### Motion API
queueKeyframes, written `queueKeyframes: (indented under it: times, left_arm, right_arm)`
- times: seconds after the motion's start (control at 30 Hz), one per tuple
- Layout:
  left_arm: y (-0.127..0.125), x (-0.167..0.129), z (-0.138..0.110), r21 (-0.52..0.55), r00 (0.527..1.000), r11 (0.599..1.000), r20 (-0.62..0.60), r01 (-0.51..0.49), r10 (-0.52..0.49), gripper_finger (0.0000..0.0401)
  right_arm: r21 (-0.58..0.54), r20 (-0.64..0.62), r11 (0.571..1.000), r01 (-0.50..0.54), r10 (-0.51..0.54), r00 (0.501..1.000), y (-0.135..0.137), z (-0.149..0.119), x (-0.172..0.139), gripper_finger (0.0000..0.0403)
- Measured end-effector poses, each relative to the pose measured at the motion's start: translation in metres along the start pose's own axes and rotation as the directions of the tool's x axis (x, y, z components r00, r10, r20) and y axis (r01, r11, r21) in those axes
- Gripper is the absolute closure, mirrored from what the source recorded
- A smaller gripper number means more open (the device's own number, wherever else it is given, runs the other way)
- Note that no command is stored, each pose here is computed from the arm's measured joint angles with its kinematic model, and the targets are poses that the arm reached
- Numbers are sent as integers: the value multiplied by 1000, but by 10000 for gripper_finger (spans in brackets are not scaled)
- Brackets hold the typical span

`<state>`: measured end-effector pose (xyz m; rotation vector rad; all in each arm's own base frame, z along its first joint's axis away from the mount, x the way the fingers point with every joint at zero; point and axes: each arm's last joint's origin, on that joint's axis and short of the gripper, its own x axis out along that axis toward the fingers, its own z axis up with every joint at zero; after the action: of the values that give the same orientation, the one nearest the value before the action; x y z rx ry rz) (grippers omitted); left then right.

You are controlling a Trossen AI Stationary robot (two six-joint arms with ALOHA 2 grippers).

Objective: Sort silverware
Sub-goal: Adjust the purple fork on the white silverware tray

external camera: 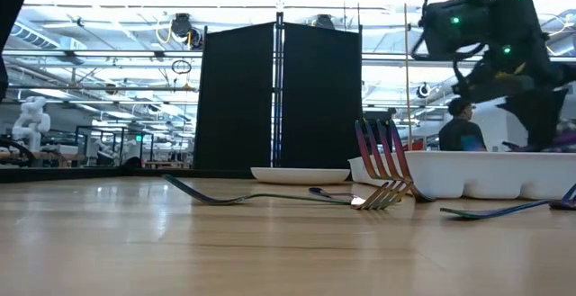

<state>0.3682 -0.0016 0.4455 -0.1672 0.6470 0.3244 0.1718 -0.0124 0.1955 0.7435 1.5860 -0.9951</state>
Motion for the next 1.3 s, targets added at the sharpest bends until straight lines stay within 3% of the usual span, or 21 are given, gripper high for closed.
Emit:
queueKeyframes:
  times: [0.27, 0.6, 0.83, 1.17, 1.3]
  left_arm:
    - [-9, -3, -3, 71, 1000, 997, -3, 21, -21, 335]
    - [-11, -3, -4, 105, 999, 993, -19, 48, -47, 335]
    - [-10, -3, -6, 112, 998, 993, -40, 45, -40, 335]
    - [-9, -3, -10, 121, 997, 992, -75, 38, -29, 335]
    - [-8, -3, -11, 124, 996, 992, -88, 36, -25, 335]
  right_arm:
    - [80, 83, 994, 77, -84, 993, -4, 2, 0, 402]
    - [79, 89, 985, 151, -158, 983, 1, 6, 5, 402]
    - [82, 108, 993, 81, -90, 990, 24, 19, -9, 402]
    - [88, -39, 976, 199, -196, 980, 39, 35, 12, 402]
    - [72, -27, 989, 128, -126, 992, 47, 40, 17, 403]
